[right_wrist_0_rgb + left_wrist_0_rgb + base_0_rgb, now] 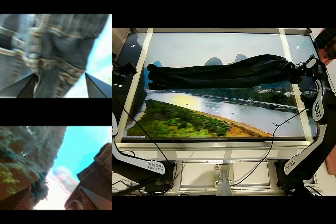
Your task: Fold the clothes and pants, and hang the long-sleeved shirts on hangers.
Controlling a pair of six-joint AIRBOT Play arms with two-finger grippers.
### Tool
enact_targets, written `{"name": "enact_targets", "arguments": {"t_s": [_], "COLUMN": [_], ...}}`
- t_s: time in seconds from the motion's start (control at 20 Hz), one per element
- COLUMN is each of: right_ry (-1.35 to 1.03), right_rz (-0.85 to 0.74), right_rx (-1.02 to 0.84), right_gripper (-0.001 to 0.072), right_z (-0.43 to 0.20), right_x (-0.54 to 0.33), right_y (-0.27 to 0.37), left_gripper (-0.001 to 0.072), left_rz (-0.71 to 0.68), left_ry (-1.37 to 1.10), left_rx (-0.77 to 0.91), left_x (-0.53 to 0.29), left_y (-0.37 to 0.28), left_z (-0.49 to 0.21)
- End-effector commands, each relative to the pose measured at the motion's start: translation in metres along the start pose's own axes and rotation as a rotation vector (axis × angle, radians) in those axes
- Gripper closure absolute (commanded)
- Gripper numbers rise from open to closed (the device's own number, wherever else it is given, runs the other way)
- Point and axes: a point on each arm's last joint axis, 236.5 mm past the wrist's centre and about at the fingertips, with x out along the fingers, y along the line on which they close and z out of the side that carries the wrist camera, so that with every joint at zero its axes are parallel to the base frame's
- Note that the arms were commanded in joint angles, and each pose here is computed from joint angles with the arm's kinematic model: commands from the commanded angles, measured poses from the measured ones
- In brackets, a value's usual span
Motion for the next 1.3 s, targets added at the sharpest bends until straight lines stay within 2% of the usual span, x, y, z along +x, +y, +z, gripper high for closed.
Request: {"name": "enact_targets", "arguments": {"t_s": [0.0,0.15,0.3,0.5,0.7,0.75,0.8,0.9,0.95,1.0,1.05,1.15,1.25], "right_ry": [0.088,0.075,0.001,-0.008,-0.019,-0.014,-0.010,-0.001,0.004,0.015,0.041,0.082,0.069], "right_rz": [-0.120,-0.115,0.006,0.047,0.054,0.049,0.046,0.040,0.031,0.008,-0.035,-0.141,-0.184], "right_rx": [-0.017,-0.009,0.042,0.119,0.105,0.103,0.095,0.035,0.005,-0.053,-0.114,-0.192,-0.260], "right_gripper": [0.0031,0.0031,0.0030,0.0150,0.0409,0.0558,0.0667,0.0675,0.0675,0.0675,0.0675,0.0676,0.0677], "right_z": [-0.020,-0.017,0.000,0.001,0.001,-0.001,-0.001,-0.004,-0.005,-0.007,-0.013,-0.021,-0.024], "right_x": [0.007,0.014,0.016,0.022,0.022,0.022,0.020,0.014,0.007,0.000,-0.010,-0.029,-0.047], "right_y": [-0.030,-0.031,-0.002,0.005,0.011,0.011,0.010,0.011,0.011,0.008,0.000,-0.021,-0.022], "left_gripper": [0.0010,0.0010,0.0010,0.0009,0.0010,0.0010,0.0010,0.0012,0.0051,0.0179,0.0224,0.0225,0.0225], "left_rz": [0.000,0.000,0.000,0.000,0.000,0.000,0.000,0.009,0.019,0.039,0.068,0.109,0.046], "left_ry": [-0.001,-0.001,-0.001,-0.001,-0.001,0.000,0.002,0.037,0.063,0.095,0.130,0.220,0.308], "left_rx": [0.000,0.000,0.000,0.000,0.000,0.000,0.000,0.000,0.003,0.009,0.021,0.080,0.126], "left_x": [0.000,0.000,0.000,0.000,0.000,0.000,0.000,-0.001,-0.001,-0.002,-0.003,-0.006,-0.005], "left_y": [0.000,0.000,0.000,0.000,0.000,0.000,0.000,0.002,0.004,0.010,0.018,0.030,0.015], "left_z": [0.000,0.000,0.000,0.000,0.000,0.000,0.000,-0.009,-0.015,-0.022,-0.030,-0.052,-0.077]}}
